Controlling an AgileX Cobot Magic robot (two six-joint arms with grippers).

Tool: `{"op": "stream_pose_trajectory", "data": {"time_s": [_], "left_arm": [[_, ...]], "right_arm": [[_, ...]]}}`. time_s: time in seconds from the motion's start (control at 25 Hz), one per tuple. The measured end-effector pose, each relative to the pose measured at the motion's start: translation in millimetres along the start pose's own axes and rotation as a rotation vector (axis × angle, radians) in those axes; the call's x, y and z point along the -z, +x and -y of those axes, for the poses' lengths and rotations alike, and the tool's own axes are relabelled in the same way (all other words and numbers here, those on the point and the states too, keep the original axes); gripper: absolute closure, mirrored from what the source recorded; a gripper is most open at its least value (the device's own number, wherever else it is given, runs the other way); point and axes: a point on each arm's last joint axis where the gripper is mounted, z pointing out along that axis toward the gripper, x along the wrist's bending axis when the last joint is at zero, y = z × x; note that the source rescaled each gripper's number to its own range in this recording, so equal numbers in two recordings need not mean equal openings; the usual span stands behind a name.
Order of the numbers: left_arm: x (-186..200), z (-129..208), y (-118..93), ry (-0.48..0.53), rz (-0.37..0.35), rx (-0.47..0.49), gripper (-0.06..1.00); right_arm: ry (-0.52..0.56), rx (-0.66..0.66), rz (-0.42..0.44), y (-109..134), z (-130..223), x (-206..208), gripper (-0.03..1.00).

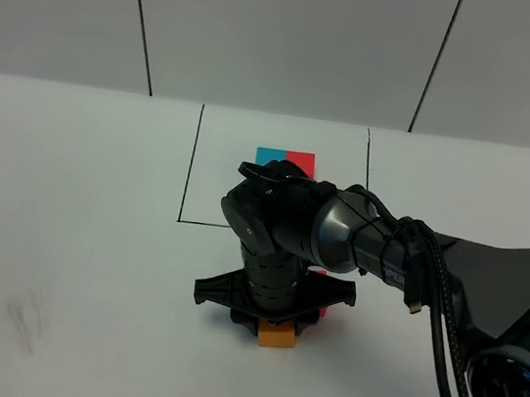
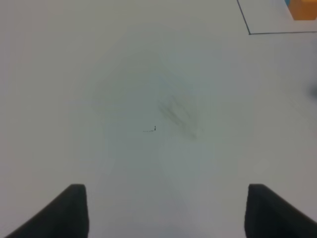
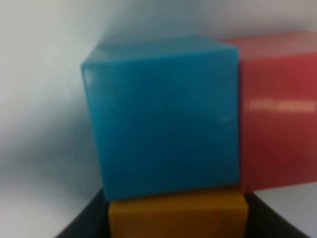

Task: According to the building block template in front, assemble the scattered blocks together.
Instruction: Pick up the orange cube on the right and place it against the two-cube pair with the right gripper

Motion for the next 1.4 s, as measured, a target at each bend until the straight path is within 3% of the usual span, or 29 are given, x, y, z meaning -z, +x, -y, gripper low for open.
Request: {"op": "stream_pose_trajectory", "data": {"time_s": [1.12,1.4], "left_arm": [[0.0,0.0,0.0,0.0,0.0,0.001,0.5],[0.0,0.0,0.0,0.0,0.0,0.001,0.5]], "right_arm": [[0.01,0.066,-0.016,3.8,-0.9,-3.7,0.68],[0.017,0.024,-0.031,4.8,-0.6,-3.8,0.68]]}}
